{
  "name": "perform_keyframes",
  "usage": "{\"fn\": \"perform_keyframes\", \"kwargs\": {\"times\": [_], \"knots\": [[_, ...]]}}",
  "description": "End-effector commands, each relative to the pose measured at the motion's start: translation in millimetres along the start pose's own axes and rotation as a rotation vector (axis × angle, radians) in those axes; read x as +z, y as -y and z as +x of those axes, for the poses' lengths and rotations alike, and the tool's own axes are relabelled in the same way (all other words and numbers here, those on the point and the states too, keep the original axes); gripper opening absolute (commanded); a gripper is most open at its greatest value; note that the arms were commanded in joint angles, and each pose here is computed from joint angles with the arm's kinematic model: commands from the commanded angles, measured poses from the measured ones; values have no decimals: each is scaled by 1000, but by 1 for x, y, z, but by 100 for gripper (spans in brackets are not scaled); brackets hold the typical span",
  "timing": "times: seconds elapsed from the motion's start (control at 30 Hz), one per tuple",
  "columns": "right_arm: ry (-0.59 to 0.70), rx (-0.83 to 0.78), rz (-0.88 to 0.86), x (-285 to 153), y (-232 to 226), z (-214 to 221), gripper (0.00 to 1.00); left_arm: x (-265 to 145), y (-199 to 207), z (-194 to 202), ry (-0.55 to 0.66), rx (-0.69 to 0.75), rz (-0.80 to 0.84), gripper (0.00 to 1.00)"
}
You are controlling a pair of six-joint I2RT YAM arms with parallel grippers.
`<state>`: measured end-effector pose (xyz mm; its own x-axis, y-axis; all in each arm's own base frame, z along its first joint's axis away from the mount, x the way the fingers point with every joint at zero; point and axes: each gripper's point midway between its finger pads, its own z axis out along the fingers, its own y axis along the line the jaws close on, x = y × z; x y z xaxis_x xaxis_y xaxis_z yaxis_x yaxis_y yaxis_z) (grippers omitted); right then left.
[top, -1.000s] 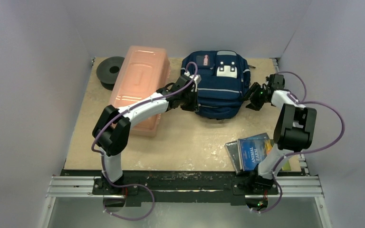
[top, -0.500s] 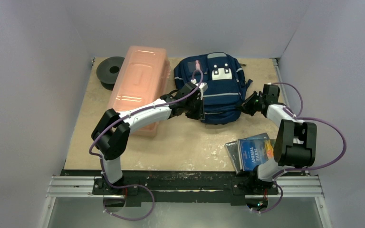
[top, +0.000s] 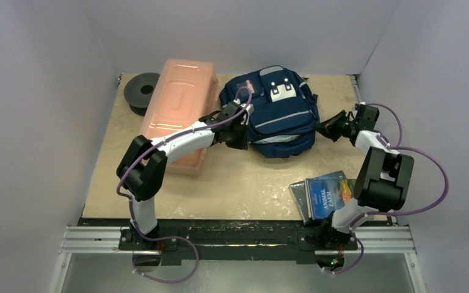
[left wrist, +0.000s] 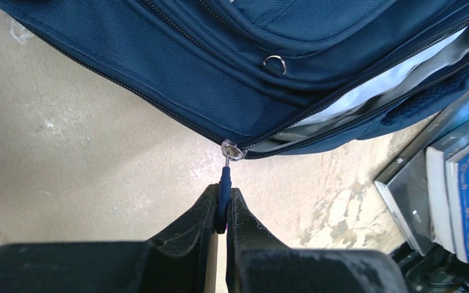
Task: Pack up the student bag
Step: Unzip the student bag at the center of the board.
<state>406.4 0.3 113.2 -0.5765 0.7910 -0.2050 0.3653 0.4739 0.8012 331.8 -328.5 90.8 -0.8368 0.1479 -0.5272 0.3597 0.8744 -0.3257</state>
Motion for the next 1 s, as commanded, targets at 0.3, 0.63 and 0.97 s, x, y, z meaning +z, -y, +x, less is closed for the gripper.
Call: {"fn": "perform_keyframes", "kwargs": {"times": [0.3,0.63,0.97], "knots": [[109,-191,-77,-20,-50,-49,0,-51,-3,-23,-14,111,-48,35],[75,-441,116,-44,-64,-9,16,-105,154,-91,297,352,412,74],[503,-166,739,-184,24,-30,99,-142,187,-30,149,183,635,74]]}}
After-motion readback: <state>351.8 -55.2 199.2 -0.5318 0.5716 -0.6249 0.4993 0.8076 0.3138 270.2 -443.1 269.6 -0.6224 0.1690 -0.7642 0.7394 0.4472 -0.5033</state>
